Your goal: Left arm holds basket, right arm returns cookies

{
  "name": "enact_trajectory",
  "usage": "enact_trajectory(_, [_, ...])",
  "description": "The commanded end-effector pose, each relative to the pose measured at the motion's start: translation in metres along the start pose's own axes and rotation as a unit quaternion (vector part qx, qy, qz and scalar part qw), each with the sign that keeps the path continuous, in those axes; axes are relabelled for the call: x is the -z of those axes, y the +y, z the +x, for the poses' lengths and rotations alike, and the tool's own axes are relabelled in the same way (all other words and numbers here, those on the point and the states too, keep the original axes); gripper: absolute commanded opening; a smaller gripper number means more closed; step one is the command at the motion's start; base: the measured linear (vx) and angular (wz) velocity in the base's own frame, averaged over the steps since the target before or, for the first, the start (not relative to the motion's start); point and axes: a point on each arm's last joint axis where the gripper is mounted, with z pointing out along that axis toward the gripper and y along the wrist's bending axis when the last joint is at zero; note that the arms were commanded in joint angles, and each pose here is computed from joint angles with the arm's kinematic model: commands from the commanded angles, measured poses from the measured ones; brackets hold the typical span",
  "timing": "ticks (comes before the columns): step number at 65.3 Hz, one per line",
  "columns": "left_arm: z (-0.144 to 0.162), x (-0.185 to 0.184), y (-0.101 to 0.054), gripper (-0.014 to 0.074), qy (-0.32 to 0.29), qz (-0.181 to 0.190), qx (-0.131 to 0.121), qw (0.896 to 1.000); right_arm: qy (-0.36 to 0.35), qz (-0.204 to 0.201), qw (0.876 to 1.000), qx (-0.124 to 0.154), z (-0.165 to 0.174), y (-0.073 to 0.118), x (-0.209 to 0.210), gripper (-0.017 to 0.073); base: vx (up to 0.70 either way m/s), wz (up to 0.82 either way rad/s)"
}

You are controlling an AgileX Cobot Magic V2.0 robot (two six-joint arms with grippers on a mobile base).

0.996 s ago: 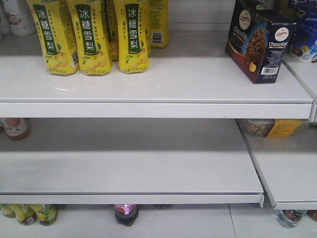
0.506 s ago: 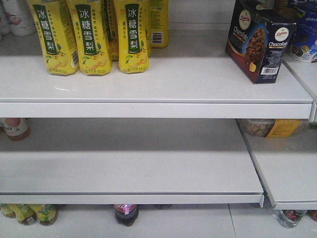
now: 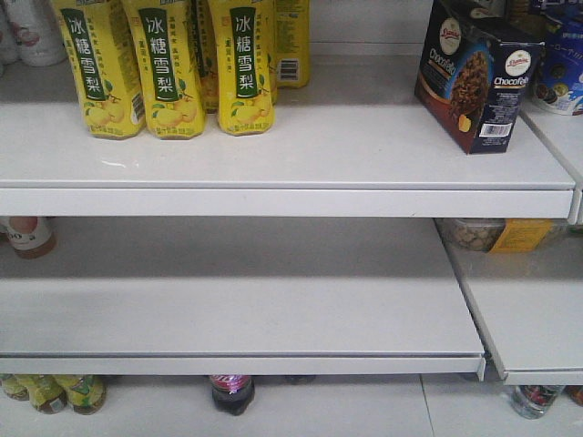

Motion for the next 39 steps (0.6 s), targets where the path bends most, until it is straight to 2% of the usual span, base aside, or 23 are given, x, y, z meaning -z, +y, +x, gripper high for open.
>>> enact_trajectory(1, [-0.0178, 0.0035, -0.0012, -0.0006, -0.069, 0.005, -0.013, 0.998, -0.038, -0.001, 0.999, 0.006, -0.0056, 0.0003, 0.0011, -0.0008, 0.00, 0.00])
enact_trajectory(39, [-0.0178, 0.0035, -0.0012, -0.0006, -0.069, 0.005, -0.013, 0.998, -0.038, -0.001, 0.999, 0.006, -0.0056, 0.0003, 0.0011, -0.0008, 0.00, 0.00])
